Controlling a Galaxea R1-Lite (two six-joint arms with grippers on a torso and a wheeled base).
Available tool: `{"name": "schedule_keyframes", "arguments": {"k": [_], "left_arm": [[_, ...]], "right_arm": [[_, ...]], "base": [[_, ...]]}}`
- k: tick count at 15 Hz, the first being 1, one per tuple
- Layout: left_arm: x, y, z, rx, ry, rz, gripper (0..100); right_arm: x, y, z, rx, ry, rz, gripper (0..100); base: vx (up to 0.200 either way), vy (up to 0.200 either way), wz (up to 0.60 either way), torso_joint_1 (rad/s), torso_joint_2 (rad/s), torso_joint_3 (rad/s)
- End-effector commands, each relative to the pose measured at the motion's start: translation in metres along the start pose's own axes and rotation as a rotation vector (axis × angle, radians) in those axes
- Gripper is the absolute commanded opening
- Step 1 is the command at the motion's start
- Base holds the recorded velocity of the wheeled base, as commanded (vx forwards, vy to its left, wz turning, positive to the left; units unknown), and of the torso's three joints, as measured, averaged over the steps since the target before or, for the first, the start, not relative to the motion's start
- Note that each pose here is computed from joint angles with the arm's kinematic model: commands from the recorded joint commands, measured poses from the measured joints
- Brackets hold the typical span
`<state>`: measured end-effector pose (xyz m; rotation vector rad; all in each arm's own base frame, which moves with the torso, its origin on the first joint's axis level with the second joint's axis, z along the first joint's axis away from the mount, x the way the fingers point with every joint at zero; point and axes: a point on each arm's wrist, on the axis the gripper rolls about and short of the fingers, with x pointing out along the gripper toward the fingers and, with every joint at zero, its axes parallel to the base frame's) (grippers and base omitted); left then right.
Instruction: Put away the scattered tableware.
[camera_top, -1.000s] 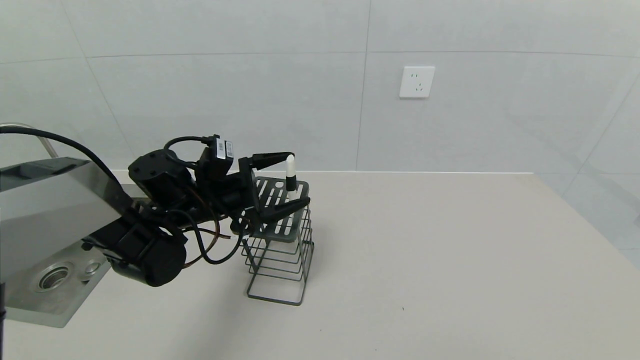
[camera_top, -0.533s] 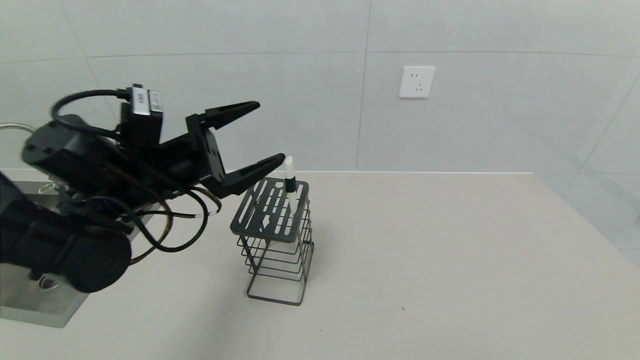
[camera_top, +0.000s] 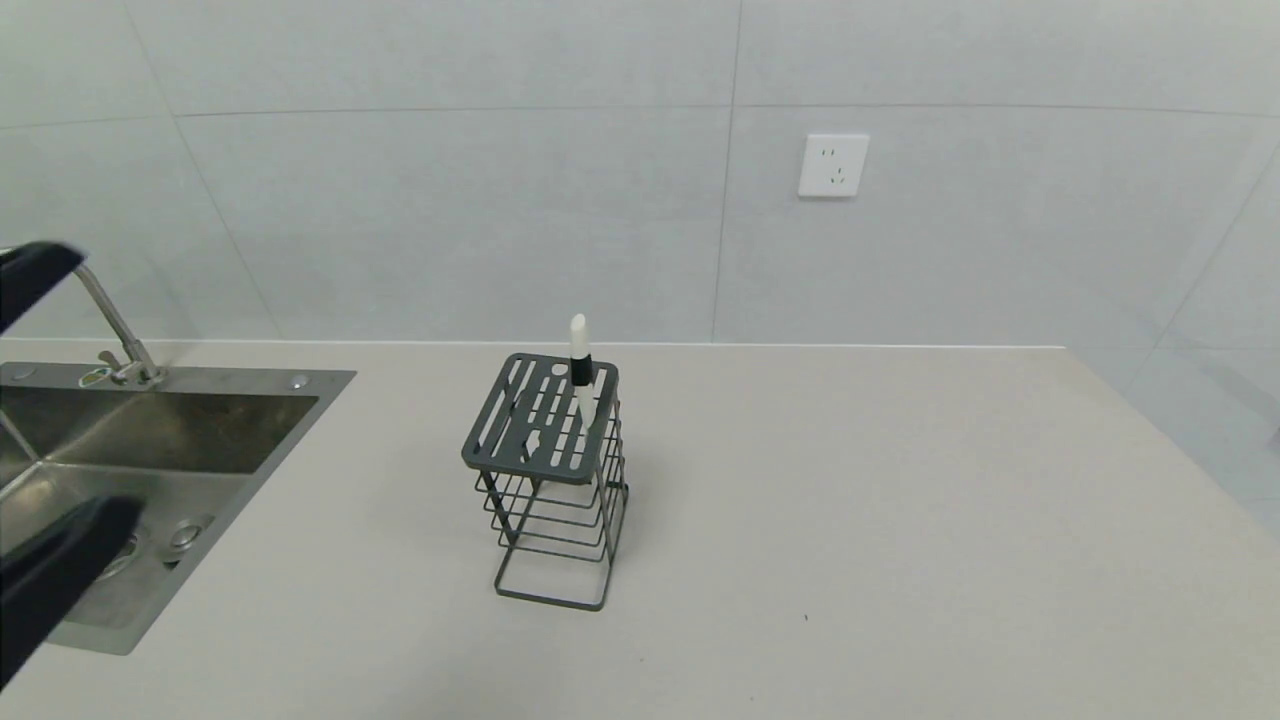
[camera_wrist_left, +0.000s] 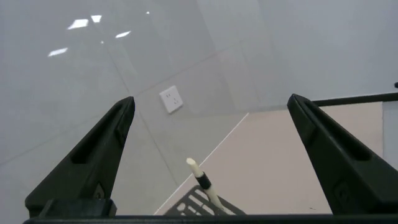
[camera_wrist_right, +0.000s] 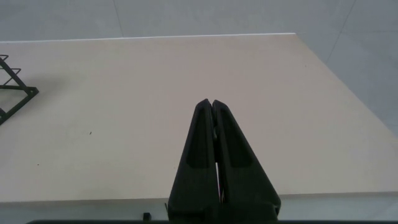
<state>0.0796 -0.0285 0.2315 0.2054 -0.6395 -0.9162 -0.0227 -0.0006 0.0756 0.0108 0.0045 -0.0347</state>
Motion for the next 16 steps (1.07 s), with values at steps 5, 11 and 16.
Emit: {"name": "schedule_keyframes", "arguments": {"k": [5, 11, 16], "left_arm": [[-0.112, -0.118, -0.021, -0.168, 0.209, 0.303, 100], [-0.132, -0.115, -0.055, -0.144, 0.603, 0.933, 100], [-0.132, -0.118, -0.059, -0.169, 0.637, 0.830, 100]], "right_arm": [[0.000, 0.000, 0.000, -0.002, 0.002, 0.021, 0], [0.000, 0.000, 0.000, -0.002, 0.000, 0.021, 0], [0.000, 0.000, 0.000, -0.002, 0.002, 0.021, 0]], "base": [[0.000, 0.000, 0.00, 0.000, 0.00, 0.000], [0.000, 0.000, 0.00, 0.000, 0.00, 0.000], [0.000, 0.000, 0.00, 0.000, 0.00, 0.000]]}}
